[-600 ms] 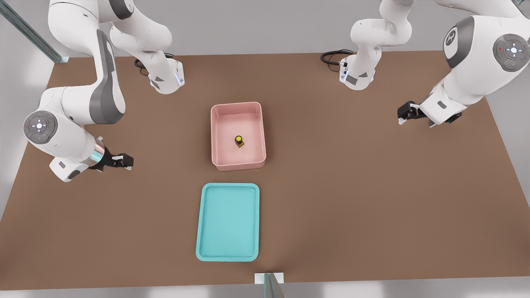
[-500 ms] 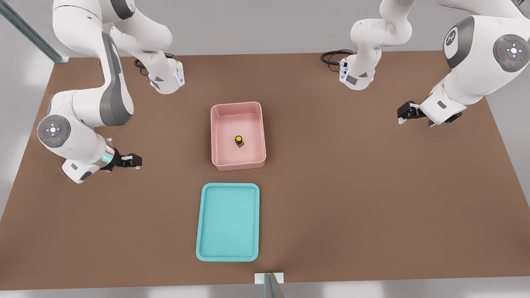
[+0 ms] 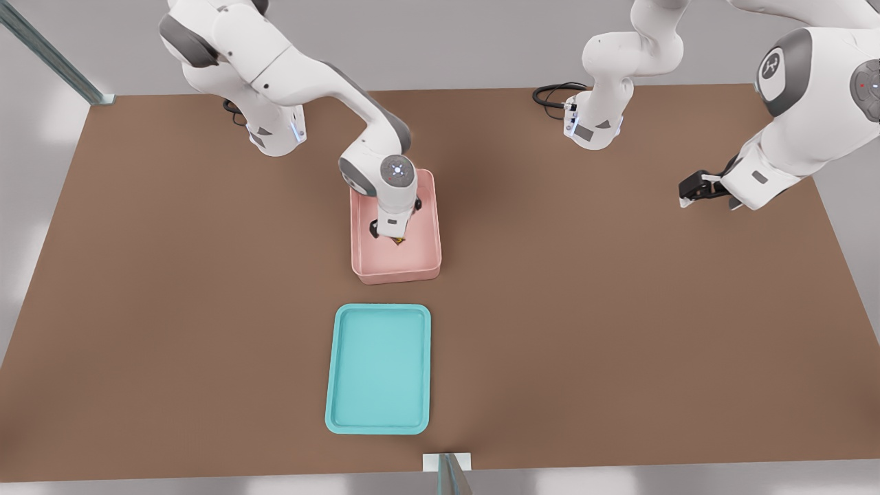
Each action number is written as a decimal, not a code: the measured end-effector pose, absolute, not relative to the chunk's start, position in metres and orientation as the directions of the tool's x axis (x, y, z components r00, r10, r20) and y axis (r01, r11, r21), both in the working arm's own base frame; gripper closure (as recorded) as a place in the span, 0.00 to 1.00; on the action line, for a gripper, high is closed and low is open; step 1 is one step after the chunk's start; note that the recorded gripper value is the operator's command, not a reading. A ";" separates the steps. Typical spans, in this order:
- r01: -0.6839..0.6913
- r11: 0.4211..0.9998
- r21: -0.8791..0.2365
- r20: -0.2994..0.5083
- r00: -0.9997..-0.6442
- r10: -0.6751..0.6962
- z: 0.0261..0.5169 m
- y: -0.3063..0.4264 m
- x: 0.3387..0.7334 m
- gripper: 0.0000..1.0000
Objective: The left arm remains still, and the right arm places the button from the box into the tray
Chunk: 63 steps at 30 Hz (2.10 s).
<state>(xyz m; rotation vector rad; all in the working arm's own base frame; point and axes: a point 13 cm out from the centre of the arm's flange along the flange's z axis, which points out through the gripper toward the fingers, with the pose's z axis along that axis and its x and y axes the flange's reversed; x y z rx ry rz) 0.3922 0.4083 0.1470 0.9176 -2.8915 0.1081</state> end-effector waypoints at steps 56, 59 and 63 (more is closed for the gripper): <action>-0.094 0.995 0.037 -0.291 -0.953 -0.080 0.097 0.378 0.706 0.00; -0.080 0.997 0.009 -0.321 -0.944 -0.073 0.208 0.327 0.693 0.00; 0.113 0.994 0.014 -0.303 -0.946 0.112 0.374 0.178 0.687 0.00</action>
